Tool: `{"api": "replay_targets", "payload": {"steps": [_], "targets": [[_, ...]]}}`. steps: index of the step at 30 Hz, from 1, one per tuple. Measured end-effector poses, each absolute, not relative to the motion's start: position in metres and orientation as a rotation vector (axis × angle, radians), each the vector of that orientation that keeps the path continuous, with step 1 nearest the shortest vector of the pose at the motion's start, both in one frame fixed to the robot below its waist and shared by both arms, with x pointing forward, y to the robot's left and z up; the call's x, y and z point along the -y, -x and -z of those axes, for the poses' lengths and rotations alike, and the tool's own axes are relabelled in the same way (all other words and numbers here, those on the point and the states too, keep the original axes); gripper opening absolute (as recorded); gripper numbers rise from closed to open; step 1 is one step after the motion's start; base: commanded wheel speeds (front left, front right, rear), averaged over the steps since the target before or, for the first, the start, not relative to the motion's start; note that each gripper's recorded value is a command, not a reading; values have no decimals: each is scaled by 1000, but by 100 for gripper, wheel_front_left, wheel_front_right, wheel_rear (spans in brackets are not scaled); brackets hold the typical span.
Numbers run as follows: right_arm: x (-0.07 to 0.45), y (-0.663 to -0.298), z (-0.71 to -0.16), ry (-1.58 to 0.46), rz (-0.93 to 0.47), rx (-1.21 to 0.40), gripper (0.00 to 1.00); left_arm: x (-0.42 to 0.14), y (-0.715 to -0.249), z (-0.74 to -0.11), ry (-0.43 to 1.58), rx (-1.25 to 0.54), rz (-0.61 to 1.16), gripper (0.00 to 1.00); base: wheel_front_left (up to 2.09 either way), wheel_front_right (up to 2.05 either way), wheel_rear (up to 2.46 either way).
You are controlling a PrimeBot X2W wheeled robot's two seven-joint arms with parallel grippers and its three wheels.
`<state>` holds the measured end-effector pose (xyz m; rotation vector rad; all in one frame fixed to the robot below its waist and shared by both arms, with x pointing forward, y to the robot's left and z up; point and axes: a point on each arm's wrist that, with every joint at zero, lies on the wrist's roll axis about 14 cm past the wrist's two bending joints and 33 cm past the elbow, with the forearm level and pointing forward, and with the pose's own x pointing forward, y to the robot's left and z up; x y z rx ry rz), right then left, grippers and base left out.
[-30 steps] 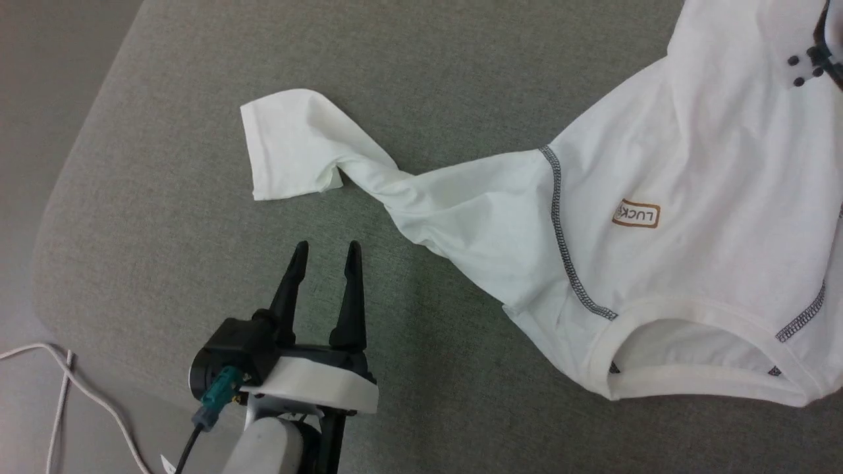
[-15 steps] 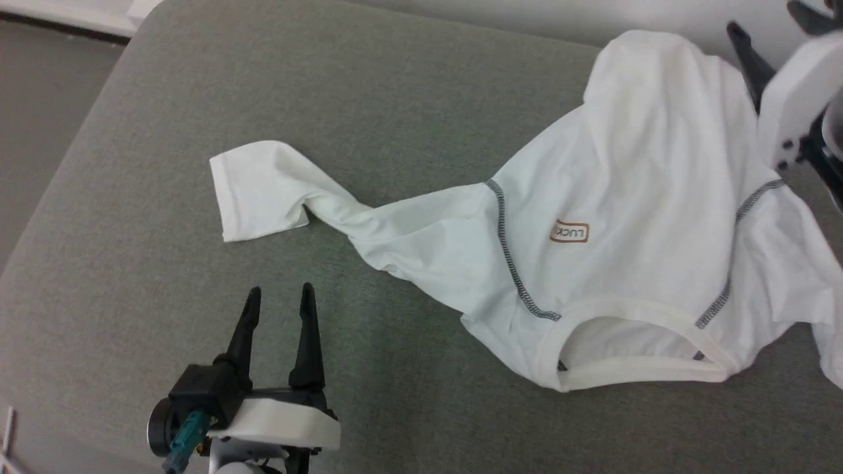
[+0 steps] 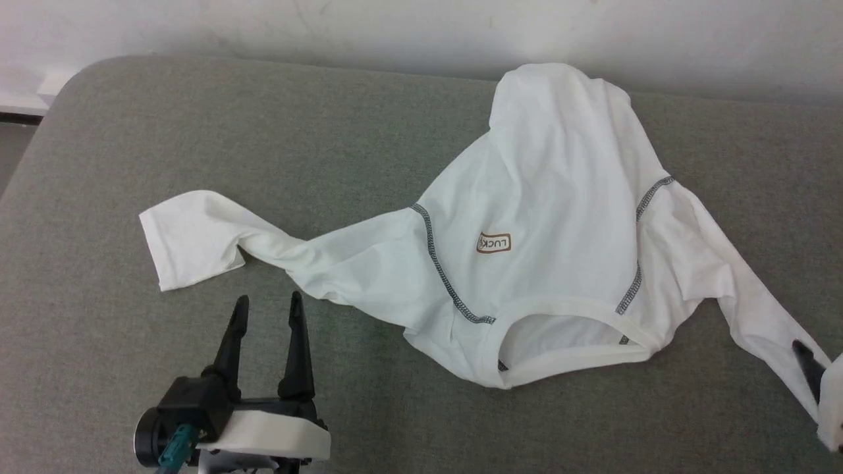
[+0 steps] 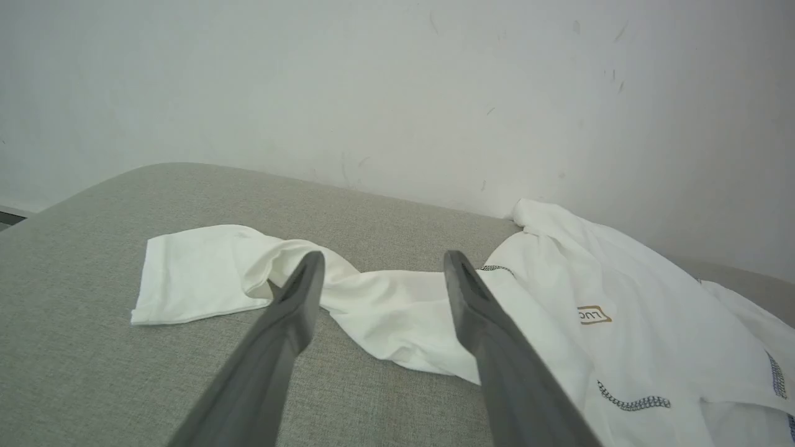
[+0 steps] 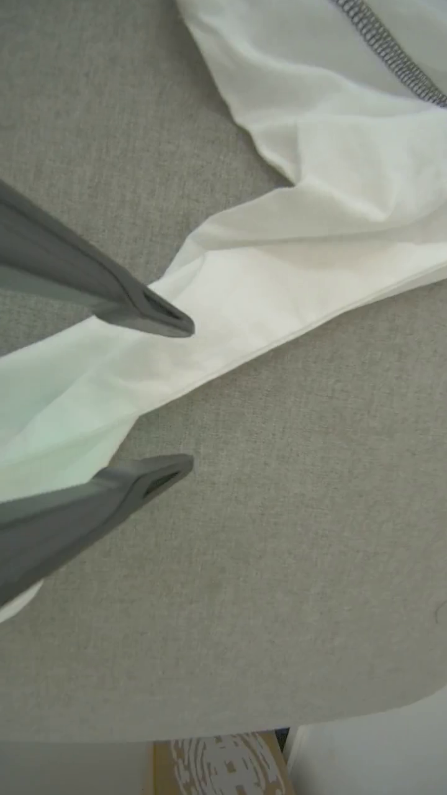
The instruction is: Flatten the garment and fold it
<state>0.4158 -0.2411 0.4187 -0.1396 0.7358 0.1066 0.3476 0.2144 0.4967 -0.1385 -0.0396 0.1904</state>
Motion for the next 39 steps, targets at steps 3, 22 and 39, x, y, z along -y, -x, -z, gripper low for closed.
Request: {"api": "replay_targets", "payload": {"steps": [3, 22, 39], "targets": [[240, -397, -401, 136, -105, -792, 100, -216, -348, -496, 133, 38, -190, 100, 0, 0, 0], [245, -493, -523, 309, -82, -338, 0, -219, -356, -500, 113, 43, -188, 100, 0, 0, 0], [331, -609, -545, 635, 128, -415, 100, -207, -404, -463, 112, -40, -139, 100, 0, 0, 0]]}}
